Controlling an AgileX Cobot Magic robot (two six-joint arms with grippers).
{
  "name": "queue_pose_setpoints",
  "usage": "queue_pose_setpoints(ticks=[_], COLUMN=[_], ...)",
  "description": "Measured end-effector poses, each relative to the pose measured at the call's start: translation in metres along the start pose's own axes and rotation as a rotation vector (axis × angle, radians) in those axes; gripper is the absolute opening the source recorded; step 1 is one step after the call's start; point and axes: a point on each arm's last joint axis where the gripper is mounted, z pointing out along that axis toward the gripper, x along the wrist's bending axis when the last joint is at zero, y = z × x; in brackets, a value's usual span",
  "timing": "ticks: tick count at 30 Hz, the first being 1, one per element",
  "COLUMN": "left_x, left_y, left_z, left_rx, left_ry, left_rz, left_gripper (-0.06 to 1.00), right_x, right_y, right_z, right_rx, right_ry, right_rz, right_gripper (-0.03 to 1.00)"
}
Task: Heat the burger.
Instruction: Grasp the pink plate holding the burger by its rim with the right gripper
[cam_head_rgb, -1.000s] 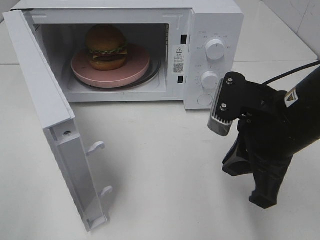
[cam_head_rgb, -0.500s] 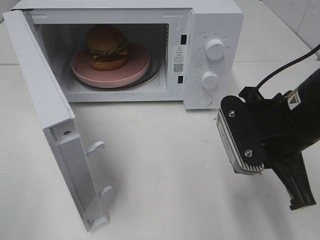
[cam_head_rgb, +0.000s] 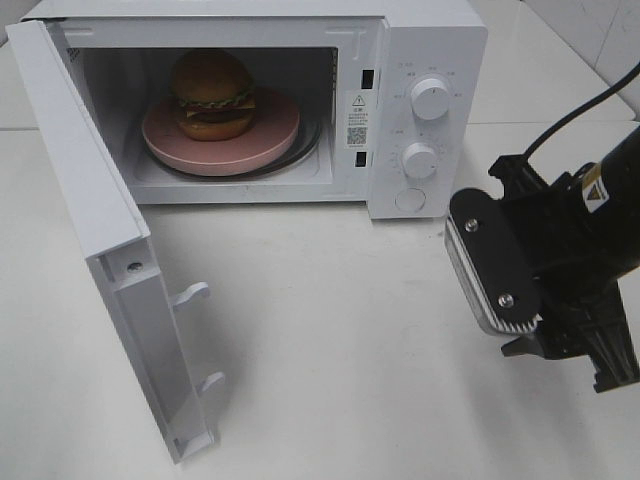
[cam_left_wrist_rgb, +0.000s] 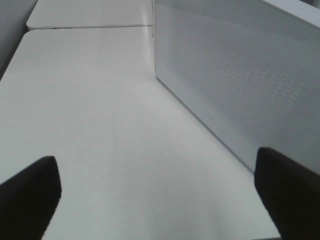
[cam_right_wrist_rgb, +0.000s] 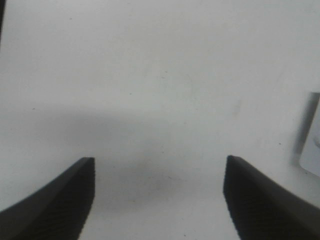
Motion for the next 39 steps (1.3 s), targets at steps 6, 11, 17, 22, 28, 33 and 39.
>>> queue_pose_setpoints(ticks=[6,11,17,22,28,33,39], left_x=[0.0,0.0,0.0,0.0,0.0,0.0,0.0], left_y=[0.0,0.0,0.0,0.0,0.0,0.0,0.0], left_z=[0.0,0.0,0.0,0.0,0.0,0.0,0.0], left_rx=[0.0,0.0,0.0,0.0,0.0,0.0,0.0], left_ry=[0.0,0.0,0.0,0.0,0.0,0.0,0.0], left_rz=[0.0,0.0,0.0,0.0,0.0,0.0,0.0], left_gripper=[0.99,0.99,0.99,0.99,0.99,0.99,0.99], right_x=[-0.022,-0.038,-0.057,-0.071,-0.088,-0.102,-0.116], right_y=[0.003,0.013,0.031,0.049,0.067,0.076,0.085], right_z=[-0.015,-0.023,-0.021,-0.014,-0.002,0.007,0.024], right_rx=[0.022,0.044,0.055,0.055,0.035,0.022,0.018], right_ry=[-0.096,-0.161,-0.192,-0.2,-0.218,-0.234,-0.233], right_rz=[0.065,0.006,-0.056,-0.11,-0.137,-0.142,-0.144], right_gripper=[0.9,0.92,0.92,0.91,0.9,0.89,0.89])
